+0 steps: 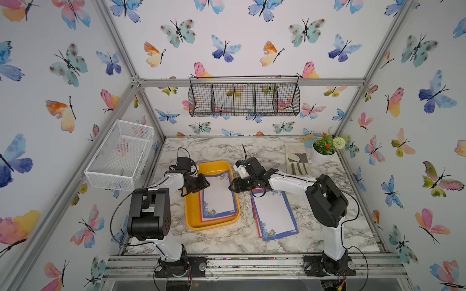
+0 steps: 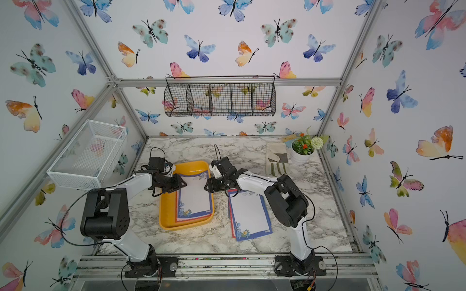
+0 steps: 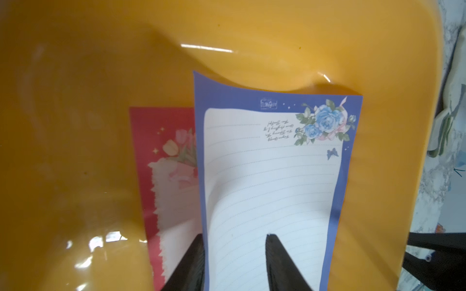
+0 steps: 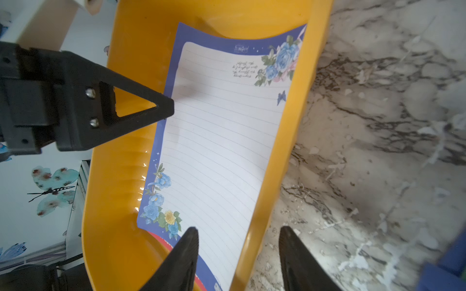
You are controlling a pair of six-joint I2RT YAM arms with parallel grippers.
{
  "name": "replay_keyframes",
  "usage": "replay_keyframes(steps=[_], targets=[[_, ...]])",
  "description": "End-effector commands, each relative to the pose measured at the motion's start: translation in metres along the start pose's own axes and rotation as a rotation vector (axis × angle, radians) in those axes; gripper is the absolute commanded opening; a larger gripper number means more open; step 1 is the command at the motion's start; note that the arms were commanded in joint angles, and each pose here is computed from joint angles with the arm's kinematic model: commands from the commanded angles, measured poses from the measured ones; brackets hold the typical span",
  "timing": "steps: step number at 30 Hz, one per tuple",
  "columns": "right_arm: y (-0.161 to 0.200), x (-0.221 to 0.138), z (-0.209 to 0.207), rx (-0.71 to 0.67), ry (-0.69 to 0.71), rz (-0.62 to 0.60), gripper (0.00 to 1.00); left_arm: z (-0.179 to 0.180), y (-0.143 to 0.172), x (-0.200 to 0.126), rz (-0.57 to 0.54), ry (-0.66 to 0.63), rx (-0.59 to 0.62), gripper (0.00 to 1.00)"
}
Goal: Take out the stationery paper from the storage box
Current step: Pick up the stationery paper from the storage box.
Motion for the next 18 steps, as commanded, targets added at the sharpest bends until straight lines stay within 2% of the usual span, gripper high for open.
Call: replay_keyframes(steps=[1,4,8,10,15,18], targets=[[0.0,0.005,0.002,0.001,-0.01,0.02,0.54,-0.003,0.002,0.005,0.046,0.071,-0.01,0.38],[-0.001,0.003,0.003,-0.003,-0.008,0.016,0.55,-0.003,0.002,0.007,0.054,0.08,-0.01,0.32],[-0.004,-0.006,0.008,-0.016,-0.007,-0.003,0.55,0.0,0.003,0.011,0.062,0.066,-0.015,0.32],[-0.007,-0.011,0.01,-0.025,-0.005,-0.018,0.55,0.0,0.004,0.011,0.067,0.068,-0.013,0.28],[-0.015,-0.021,0.015,-0.04,0.011,-0.051,0.55,-0.005,0.001,0.003,0.042,0.083,0.014,0.11],[-0.02,-0.029,0.019,-0.051,0.02,-0.076,0.56,-0.011,-0.001,-0.005,0.014,0.095,0.04,0.04]])
Point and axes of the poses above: each gripper's point midway between its finger pads, its own x axis out along the fingers, its own z axis along the line the jaws close on, y = z × x, the point moved 10 cm from there along -x, back along the fingers, and after that the axes turned 10 degrees about -x, right-handed, at the moved point
